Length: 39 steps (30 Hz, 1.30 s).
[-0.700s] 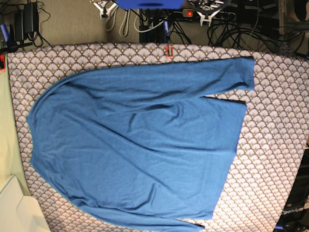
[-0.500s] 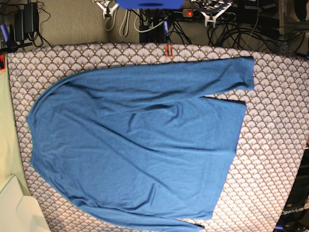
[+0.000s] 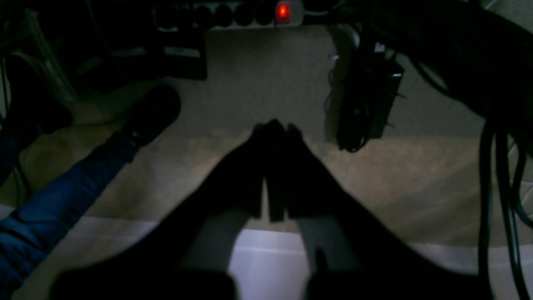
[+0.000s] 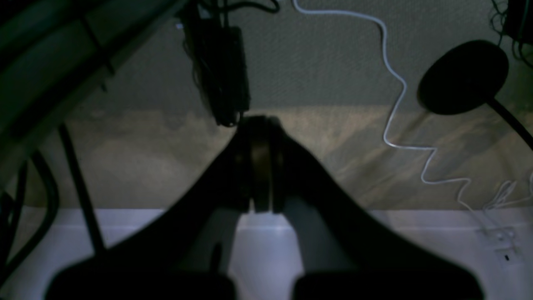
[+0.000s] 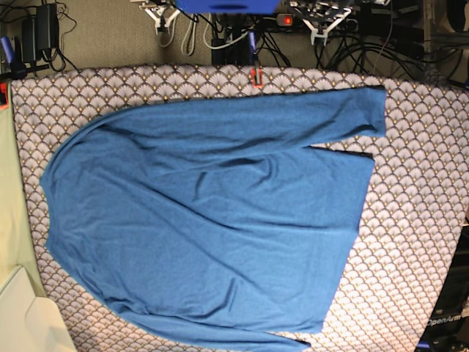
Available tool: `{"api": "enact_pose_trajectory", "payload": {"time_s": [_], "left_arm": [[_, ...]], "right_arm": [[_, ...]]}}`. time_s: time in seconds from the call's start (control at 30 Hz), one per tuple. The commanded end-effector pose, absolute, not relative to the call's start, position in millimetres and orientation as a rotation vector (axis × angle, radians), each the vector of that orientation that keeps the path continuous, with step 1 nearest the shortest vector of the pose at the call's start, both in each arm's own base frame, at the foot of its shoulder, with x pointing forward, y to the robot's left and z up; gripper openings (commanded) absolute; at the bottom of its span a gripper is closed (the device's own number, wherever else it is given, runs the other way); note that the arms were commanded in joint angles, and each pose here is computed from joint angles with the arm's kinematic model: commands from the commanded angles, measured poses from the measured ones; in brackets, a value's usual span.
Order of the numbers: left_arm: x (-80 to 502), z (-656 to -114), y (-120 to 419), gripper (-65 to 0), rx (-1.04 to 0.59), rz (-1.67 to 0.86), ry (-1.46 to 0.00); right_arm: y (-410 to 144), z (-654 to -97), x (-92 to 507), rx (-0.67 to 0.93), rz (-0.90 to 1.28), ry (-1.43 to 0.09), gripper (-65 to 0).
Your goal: Fold the T-shirt properly
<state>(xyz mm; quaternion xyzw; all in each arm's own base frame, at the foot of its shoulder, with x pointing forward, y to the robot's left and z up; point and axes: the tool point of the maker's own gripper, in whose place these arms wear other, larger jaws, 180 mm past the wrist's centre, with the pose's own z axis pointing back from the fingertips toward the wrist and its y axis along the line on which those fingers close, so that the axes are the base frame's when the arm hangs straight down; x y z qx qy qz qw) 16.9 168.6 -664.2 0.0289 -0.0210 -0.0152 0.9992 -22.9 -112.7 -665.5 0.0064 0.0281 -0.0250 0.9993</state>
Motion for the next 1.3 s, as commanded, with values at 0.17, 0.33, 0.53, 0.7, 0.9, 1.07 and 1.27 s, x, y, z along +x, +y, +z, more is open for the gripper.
{"api": "enact_pose_trajectory", "payload": {"time_s": [0.17, 0.33, 0.53, 0.7, 0.9, 1.07, 1.27], "left_arm": [[17, -664, 170, -64.6, 0.061, -0.037, -0.044], [15, -664, 171, -64.6, 0.062, -0.038, -0.041], [14, -663, 181, -64.6, 0.078, -0.036, -0.041], [13, -663, 182, -64.6, 0.079, -0.036, -0.039], [12, -663, 182, -64.7, 0.079, -0.037, -0.038], [12, -663, 182, -64.7, 0.077, -0.035, -0.038], [1, -663, 183, -64.7, 0.077, -0.036, -0.021]], "right_arm": [[-111, -665, -25, 0.019, -0.054, 0.060, -65.0], [-112, -665, -24, 0.018, -0.049, 0.059, -65.0], [-126, -666, -24, -0.004, -0.047, 0.058, -65.0], [-127, -666, -24, -0.005, -0.047, 0.058, -65.0], [-127, -665, -26, -0.005, -0.047, 0.061, -65.0], [-127, -665, -29, -0.005, -0.047, 0.066, -65.0], [-129, -664, -22, -0.009, -0.045, 0.004, -65.0]]}}
